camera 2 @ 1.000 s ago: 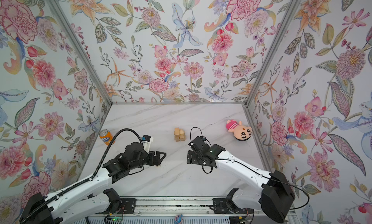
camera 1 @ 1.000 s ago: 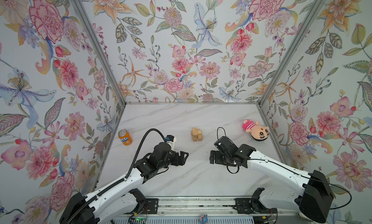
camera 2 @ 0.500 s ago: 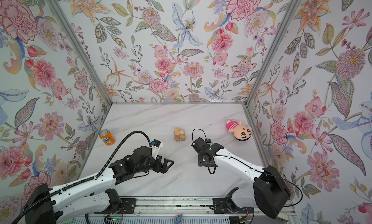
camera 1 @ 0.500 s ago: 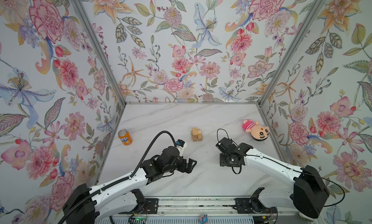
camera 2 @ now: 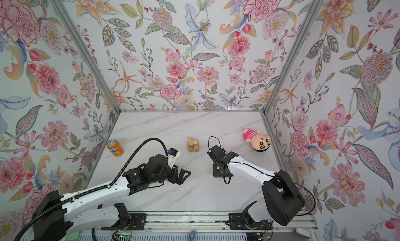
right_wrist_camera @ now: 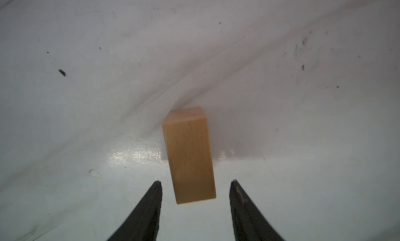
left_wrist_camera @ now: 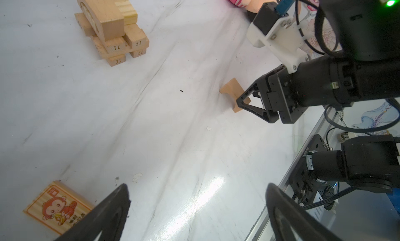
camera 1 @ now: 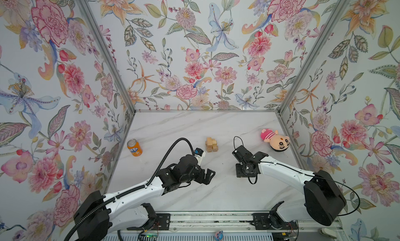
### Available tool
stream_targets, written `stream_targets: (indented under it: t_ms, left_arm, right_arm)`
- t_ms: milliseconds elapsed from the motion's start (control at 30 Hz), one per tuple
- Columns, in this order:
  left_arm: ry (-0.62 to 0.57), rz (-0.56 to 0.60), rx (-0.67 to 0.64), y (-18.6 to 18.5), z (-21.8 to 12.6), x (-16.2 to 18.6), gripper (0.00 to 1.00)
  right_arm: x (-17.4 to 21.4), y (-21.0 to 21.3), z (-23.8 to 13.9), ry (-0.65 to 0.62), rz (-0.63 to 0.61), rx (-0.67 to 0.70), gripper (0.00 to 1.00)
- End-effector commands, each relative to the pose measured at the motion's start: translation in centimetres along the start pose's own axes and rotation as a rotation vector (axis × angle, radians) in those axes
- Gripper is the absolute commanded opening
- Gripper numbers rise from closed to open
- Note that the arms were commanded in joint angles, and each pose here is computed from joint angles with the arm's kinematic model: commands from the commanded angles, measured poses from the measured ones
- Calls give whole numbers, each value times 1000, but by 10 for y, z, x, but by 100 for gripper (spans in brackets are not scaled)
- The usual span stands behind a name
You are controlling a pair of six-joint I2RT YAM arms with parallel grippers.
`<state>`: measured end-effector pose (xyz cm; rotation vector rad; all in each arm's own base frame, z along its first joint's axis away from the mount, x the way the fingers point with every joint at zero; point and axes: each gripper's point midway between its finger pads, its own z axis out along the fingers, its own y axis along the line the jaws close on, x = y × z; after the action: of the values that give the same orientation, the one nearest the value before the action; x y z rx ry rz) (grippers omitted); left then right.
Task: Build the wood block tower
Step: 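Lower the right gripper and close it on the loose wooden block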
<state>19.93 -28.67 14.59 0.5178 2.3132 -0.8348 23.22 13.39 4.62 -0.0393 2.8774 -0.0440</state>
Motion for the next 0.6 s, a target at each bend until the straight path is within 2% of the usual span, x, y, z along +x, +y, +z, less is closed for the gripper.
stream_targets:
  t_ms: [0, 333, 567]
  left_arm:
    - [-24, 33, -10, -4, 0, -11, 99]
    - [-26, 25, -20, -4, 2, -12, 99]
    - [-21, 28, -16, -6, 4, -14, 99]
  right_arm:
    - [-2, 0, 7, 10, -15, -5, 49]
    - [-6, 0, 15, 20, -31, -4, 41]
    - [-8, 2, 15, 20, -31, -24, 42]
